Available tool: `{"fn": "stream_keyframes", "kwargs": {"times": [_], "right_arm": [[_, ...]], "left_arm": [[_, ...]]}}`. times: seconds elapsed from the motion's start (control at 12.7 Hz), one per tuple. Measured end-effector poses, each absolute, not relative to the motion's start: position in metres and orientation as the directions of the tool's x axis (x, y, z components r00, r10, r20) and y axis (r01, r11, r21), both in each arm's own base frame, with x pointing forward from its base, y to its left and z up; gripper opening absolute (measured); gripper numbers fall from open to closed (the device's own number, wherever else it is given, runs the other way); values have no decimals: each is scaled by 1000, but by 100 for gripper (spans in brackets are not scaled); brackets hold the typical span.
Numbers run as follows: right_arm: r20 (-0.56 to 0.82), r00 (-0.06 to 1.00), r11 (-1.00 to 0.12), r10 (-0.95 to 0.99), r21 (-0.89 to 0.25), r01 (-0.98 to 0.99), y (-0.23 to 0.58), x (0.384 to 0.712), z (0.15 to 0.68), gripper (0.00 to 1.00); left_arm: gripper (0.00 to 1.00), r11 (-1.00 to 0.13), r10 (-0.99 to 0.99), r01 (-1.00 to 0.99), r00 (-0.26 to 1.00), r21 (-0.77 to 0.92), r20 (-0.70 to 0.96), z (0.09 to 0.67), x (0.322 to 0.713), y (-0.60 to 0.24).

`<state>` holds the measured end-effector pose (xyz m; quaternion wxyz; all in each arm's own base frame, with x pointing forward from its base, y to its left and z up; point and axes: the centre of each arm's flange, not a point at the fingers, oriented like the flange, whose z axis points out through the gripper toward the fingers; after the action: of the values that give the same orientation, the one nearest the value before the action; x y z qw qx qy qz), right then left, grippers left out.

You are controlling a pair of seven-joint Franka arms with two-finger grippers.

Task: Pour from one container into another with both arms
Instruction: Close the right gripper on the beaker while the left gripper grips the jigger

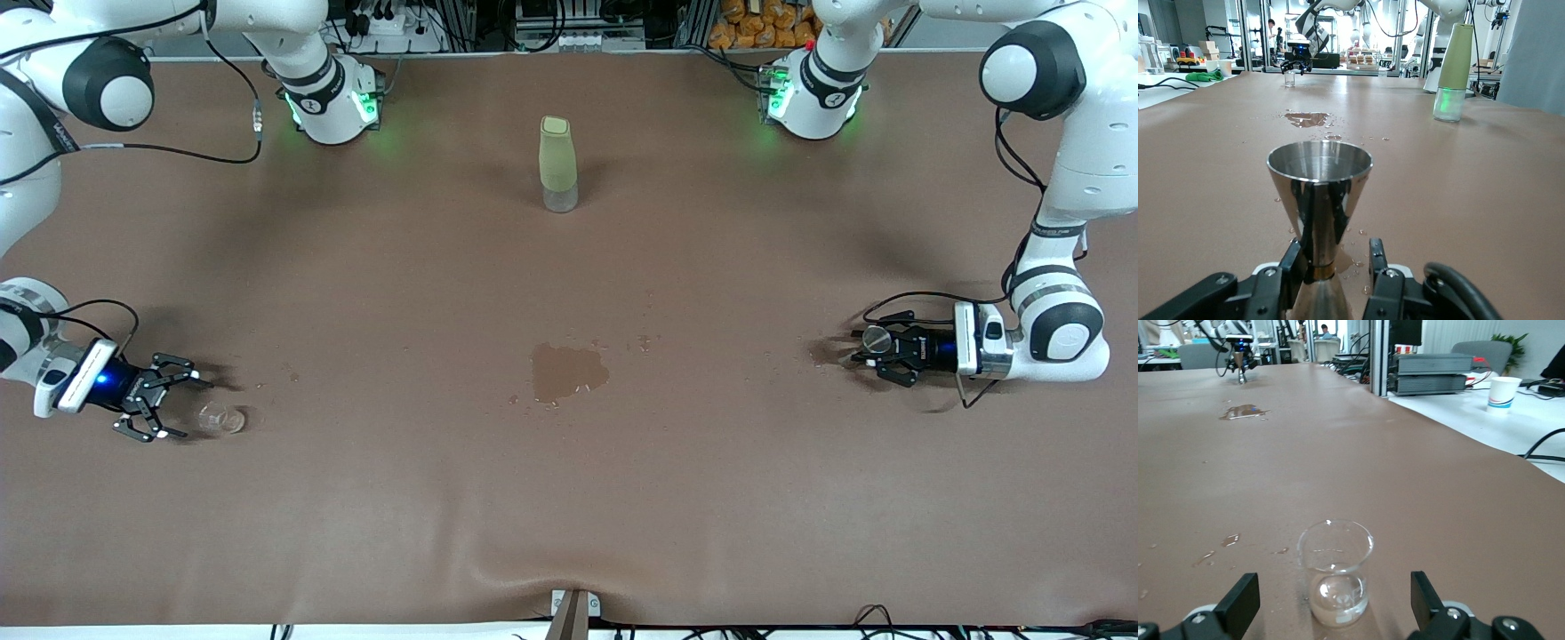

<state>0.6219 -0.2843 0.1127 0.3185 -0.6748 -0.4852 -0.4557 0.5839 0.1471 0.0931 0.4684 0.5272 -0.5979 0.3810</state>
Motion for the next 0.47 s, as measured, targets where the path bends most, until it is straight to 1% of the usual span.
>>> {"fn": "stream_keyframes", "kwargs": {"times": [0.32,0.39,0.47], "right_arm": [[939,126,-364,319,-2,931,-279,622,96,100],[941,130,-373,312,-4,928,-277,623,92,100],[942,133,-379,310,-6,925,-276,623,88,100]], "left_arm": [[44,150,-276,-988,2,45,961,94,584,148],[39,150,-276,-988,2,46,961,94,585,148],[26,149,-276,-988,2,45,961,94,585,148]]}}
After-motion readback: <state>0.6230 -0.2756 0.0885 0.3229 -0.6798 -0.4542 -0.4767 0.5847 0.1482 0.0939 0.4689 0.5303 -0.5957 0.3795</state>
